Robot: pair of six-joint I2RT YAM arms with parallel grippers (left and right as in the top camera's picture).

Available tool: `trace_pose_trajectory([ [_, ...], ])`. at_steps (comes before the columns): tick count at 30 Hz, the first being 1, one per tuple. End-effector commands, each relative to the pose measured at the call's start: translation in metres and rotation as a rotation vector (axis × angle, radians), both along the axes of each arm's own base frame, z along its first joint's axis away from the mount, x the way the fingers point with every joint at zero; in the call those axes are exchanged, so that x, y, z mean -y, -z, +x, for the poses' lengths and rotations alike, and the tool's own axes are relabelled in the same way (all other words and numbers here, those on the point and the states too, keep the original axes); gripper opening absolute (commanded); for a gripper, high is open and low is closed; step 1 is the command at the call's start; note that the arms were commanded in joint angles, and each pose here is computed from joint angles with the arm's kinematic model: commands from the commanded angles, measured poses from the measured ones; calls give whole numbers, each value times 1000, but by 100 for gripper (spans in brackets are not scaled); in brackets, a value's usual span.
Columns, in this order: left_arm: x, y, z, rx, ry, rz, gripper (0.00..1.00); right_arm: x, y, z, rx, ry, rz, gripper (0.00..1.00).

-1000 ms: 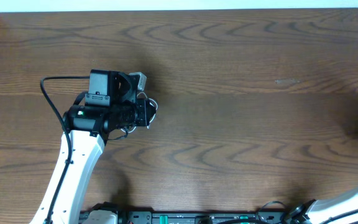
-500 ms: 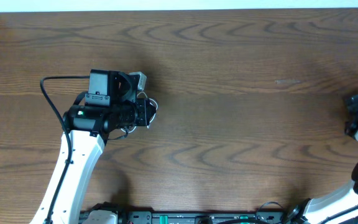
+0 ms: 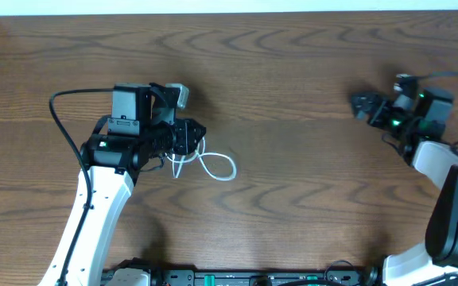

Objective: Untangle cables

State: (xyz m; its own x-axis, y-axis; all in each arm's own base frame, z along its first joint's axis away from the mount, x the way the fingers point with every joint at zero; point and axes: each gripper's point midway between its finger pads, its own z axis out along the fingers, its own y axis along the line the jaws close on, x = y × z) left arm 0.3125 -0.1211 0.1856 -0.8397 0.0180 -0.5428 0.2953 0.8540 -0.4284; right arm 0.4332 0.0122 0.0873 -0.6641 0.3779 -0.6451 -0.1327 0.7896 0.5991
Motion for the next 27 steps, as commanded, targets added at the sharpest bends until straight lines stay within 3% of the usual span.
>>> trace_pose_trajectory([
  [1,6,-10,0,89,103,15,47,-71,-43,-29,138,-354,123,99],
  [3,18,-17,-4,150,219,-12,49,-102,-51,-46,158,-492,168,99],
  [7,19,-32,12,248,214,-19,49,-136,-43,-69,66,-587,226,99],
  [12,-29,-64,60,308,-135,-50,49,-167,-24,-103,-121,-652,272,99],
  [13,-39,-77,66,314,-201,-123,50,-180,-21,-115,-164,-689,282,99],
  [16,-36,-92,62,333,-151,-218,54,-202,-19,-131,-157,-773,263,99],
  [20,-10,-115,36,331,33,-374,55,-247,-5,-161,-172,-884,156,99],
  [27,3,-128,12,315,118,-440,54,-293,14,-186,-118,-945,-40,99],
])
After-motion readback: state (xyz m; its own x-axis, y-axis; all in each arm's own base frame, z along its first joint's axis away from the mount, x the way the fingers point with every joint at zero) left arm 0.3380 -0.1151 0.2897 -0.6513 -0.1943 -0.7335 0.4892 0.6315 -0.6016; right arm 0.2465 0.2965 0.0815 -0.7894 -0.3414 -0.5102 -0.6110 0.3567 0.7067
